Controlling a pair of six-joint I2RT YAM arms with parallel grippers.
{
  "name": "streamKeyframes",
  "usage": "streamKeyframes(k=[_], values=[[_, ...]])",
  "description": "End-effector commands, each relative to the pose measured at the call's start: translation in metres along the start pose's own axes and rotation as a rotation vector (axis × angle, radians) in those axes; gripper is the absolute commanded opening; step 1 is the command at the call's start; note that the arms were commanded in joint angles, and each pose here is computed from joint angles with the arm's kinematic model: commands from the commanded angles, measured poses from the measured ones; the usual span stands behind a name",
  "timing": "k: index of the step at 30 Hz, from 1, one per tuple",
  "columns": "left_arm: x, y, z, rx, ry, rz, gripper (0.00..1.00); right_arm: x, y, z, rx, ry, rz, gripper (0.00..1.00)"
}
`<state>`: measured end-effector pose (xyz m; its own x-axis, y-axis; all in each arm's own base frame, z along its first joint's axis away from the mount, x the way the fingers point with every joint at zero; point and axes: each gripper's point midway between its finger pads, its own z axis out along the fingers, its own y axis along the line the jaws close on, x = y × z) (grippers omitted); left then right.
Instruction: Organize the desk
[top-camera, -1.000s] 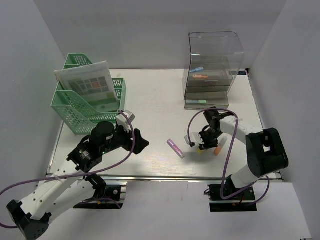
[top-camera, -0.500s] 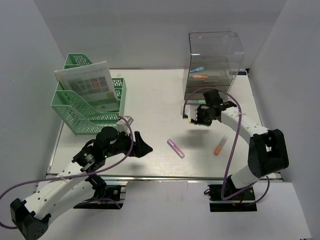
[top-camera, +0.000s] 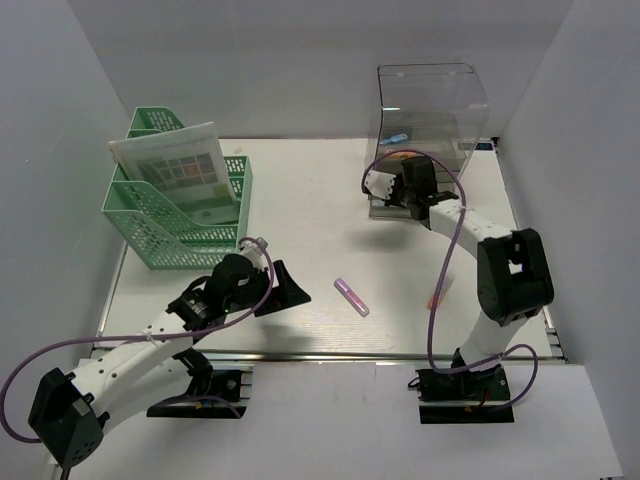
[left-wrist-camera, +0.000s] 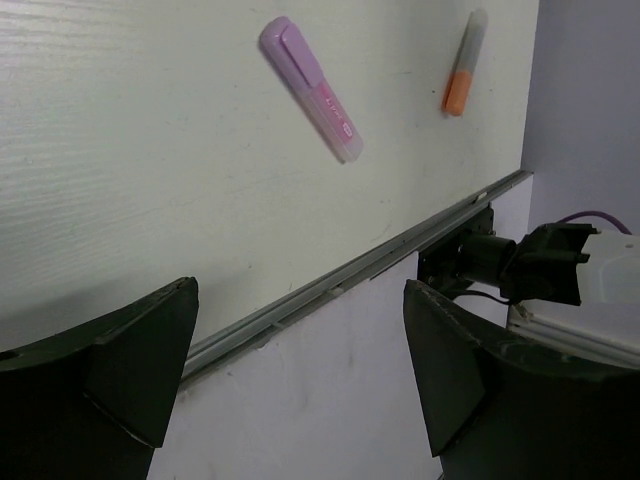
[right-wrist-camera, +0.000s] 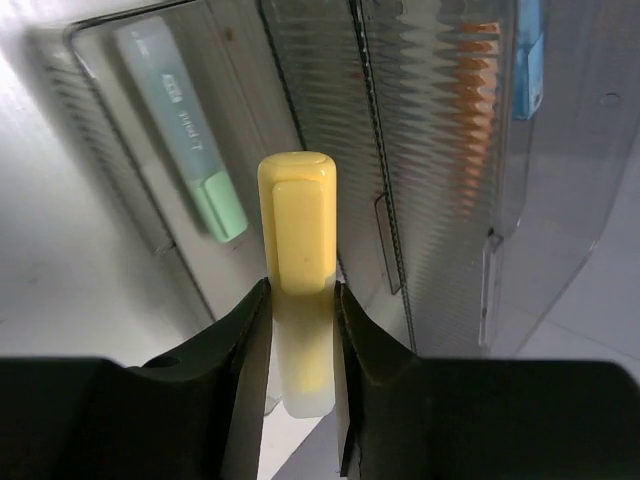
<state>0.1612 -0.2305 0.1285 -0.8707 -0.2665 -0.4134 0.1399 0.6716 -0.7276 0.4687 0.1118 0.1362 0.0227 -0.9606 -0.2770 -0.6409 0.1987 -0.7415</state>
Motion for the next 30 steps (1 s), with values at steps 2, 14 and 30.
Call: streamKeyframes(k=[2,14,30], values=[[-0.011,-0.008,0.003,-0.003,-0.036,-0.068,0.93,-0.009,-0.059,0.012,0.175,-0.002,0.016,0.01],[-0.010,-0.027,0.029,-0.043,0.080,-0.108,0.94,0.008,-0.049,0.047,0.129,0.024,0.053,0.49],[0.015,-0.048,0.093,-0.216,0.202,0.007,0.93,0.003,-0.052,-0.024,0.108,-0.151,0.247,0.65]])
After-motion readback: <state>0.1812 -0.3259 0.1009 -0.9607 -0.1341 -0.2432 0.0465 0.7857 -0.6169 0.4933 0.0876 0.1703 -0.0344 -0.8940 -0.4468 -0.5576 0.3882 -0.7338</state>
